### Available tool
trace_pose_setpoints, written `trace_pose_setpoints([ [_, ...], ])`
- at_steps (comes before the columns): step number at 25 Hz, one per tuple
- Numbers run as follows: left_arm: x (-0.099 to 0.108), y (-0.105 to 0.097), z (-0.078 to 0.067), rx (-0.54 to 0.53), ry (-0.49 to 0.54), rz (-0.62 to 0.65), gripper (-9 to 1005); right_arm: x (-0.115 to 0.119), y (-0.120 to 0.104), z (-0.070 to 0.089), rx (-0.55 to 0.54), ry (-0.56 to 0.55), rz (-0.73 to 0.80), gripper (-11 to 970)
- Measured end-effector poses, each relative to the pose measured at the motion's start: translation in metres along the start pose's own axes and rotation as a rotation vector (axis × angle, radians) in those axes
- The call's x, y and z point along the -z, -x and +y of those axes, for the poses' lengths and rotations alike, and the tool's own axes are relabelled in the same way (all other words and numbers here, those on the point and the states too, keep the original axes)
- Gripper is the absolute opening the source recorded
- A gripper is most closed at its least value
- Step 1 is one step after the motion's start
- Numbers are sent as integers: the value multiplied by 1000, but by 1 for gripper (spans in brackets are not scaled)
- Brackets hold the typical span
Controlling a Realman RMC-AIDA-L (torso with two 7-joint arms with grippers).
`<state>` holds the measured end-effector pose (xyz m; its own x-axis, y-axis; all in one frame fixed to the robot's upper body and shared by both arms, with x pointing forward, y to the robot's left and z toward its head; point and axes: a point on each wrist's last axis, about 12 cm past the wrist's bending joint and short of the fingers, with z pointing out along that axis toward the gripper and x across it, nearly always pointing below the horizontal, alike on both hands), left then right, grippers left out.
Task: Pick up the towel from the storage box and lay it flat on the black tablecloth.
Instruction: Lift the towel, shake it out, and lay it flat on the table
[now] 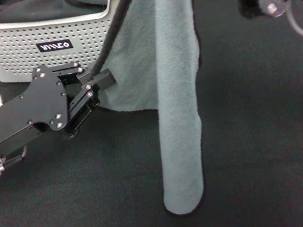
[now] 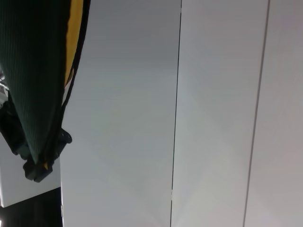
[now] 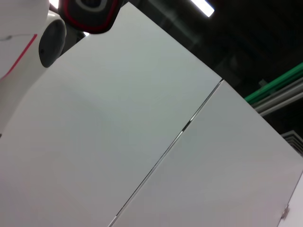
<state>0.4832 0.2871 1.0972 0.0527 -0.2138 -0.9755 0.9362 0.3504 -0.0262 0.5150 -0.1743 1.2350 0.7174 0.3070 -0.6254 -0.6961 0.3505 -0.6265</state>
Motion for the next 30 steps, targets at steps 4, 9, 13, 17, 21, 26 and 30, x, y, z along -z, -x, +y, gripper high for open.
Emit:
trace_pose_setpoints([
  [4,-1,-1,-1,4,-3,-2,148,3,4,-5,8,6,-15,9],
  [9,-4,-3,-3,13,-13,0,147,7,7,-8,11,6,-23,9],
  [13,-5,-5,-4,20,-21,9,146,7,8,-7,11,6,-25,9],
  [17,-5,-5,-4,24,-27,17,145,7,8,-8,11,6,-26,8],
  [21,-6,-6,-5,25,-28,19,145,7,9,-10,20,3,-35,8],
  [26,-6,-6,-5,24,-28,20,144,8,12,-10,30,0,-45,8],
  [30,-6,-6,-5,22,-27,21,143,9,14,-12,37,-6,-47,8],
])
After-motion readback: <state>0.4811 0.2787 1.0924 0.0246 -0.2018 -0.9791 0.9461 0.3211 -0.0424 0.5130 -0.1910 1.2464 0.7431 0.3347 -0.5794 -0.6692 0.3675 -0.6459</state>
